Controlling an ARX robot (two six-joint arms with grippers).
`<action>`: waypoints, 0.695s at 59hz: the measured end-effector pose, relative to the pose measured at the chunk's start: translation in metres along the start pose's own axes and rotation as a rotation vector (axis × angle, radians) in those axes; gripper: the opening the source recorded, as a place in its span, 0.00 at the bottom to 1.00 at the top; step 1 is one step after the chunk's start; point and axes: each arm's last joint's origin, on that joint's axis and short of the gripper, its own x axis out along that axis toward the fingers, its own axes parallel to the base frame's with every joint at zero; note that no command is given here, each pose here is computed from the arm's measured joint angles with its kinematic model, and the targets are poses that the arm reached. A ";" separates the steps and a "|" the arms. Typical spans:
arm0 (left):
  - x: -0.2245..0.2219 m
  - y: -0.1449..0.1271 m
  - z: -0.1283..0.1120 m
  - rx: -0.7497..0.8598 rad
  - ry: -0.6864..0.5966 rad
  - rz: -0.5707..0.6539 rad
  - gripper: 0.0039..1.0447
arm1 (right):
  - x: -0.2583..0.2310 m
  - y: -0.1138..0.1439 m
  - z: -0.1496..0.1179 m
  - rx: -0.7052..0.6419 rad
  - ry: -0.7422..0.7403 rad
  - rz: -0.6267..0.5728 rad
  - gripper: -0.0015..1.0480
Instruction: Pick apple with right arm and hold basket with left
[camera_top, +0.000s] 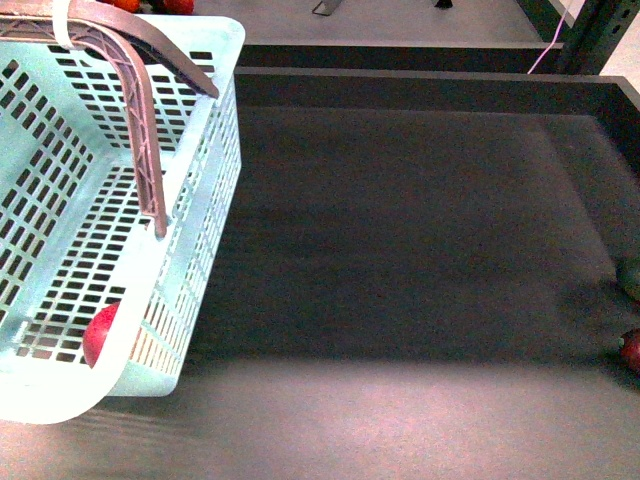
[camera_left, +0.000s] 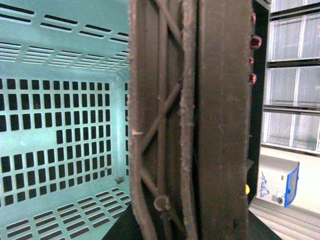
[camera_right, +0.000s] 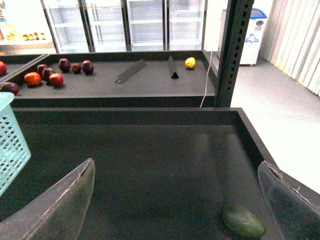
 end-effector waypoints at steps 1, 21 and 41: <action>0.003 0.002 0.000 -0.006 -0.001 0.009 0.14 | 0.000 0.000 0.000 0.000 0.000 0.000 0.92; 0.022 0.035 0.009 -0.034 -0.042 0.118 0.14 | 0.000 0.000 0.000 0.000 0.000 0.000 0.92; 0.023 0.041 0.010 -0.029 -0.050 0.151 0.14 | 0.000 0.000 0.000 0.000 0.000 0.000 0.92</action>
